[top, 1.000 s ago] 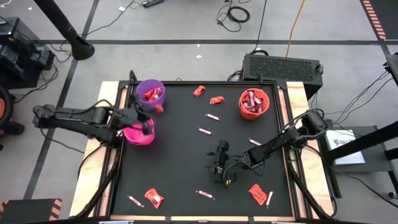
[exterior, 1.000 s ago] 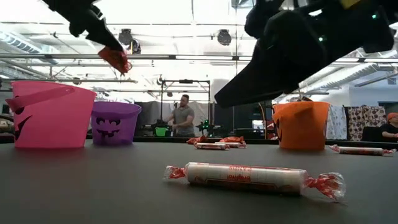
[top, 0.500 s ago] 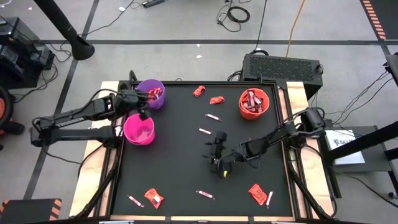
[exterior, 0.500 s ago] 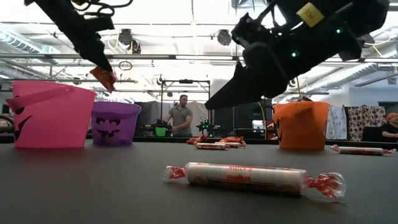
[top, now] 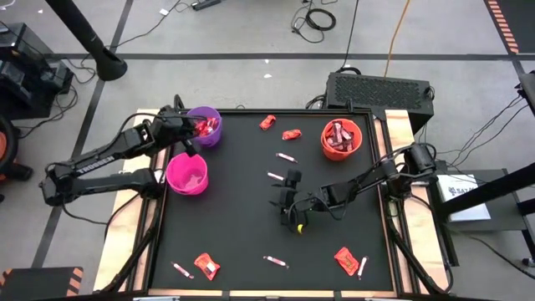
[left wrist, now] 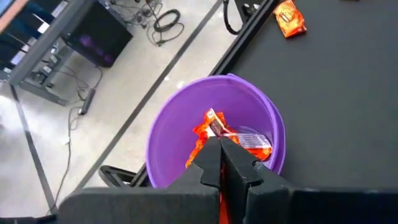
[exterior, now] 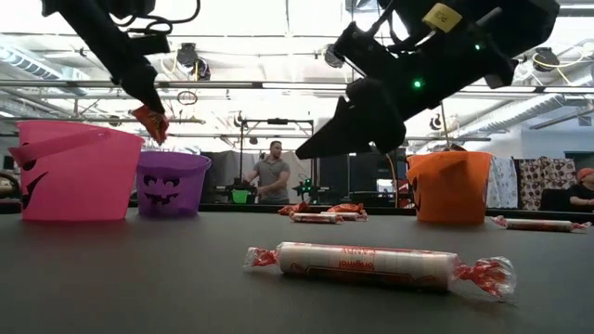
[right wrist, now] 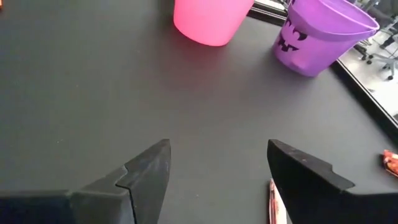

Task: Sort candy by brand, put in halloween buckets
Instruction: Put the orange candy into the purple bucket

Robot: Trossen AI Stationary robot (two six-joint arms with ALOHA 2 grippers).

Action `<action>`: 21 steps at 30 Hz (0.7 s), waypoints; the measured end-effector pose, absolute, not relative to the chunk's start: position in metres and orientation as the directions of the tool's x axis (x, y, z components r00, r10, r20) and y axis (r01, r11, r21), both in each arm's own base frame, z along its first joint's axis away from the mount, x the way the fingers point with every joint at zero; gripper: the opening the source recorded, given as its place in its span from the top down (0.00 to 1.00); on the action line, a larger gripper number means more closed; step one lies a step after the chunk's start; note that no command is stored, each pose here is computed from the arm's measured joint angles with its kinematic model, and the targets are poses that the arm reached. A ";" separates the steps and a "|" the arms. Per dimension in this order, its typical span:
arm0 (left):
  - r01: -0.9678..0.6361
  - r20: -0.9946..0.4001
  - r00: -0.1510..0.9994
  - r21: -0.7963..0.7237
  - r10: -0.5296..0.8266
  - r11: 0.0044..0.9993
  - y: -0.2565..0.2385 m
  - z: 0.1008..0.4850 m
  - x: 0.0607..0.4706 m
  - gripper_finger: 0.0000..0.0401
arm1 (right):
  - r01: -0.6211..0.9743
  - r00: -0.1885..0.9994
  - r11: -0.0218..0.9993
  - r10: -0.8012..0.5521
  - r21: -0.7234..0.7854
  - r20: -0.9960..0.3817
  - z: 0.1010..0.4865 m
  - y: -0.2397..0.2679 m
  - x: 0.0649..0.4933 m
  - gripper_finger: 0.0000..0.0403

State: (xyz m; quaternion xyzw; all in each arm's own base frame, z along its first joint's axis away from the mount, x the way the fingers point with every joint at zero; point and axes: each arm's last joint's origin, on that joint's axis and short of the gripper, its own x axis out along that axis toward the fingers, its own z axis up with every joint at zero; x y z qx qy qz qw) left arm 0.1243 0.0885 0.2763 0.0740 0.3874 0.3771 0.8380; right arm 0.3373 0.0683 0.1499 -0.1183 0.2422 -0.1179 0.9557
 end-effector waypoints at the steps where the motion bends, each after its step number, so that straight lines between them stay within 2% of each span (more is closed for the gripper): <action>1: -0.572 -0.598 0.413 0.416 0.687 0.707 0.090 0.276 0.124 1.00 | 0.169 0.854 0.943 -0.285 -0.286 -0.435 0.150 0.067 0.337 0.36; 11: -0.570 -0.645 0.299 0.470 0.703 0.674 0.118 0.262 0.130 0.99 | 0.222 0.843 0.924 -0.342 -0.311 -0.414 0.155 0.064 0.341 0.36; 21: -0.535 -0.645 0.293 0.501 0.706 0.680 0.129 0.256 0.141 0.86 | 0.237 0.820 0.918 -0.365 -0.319 -0.440 0.154 0.066 0.341 0.36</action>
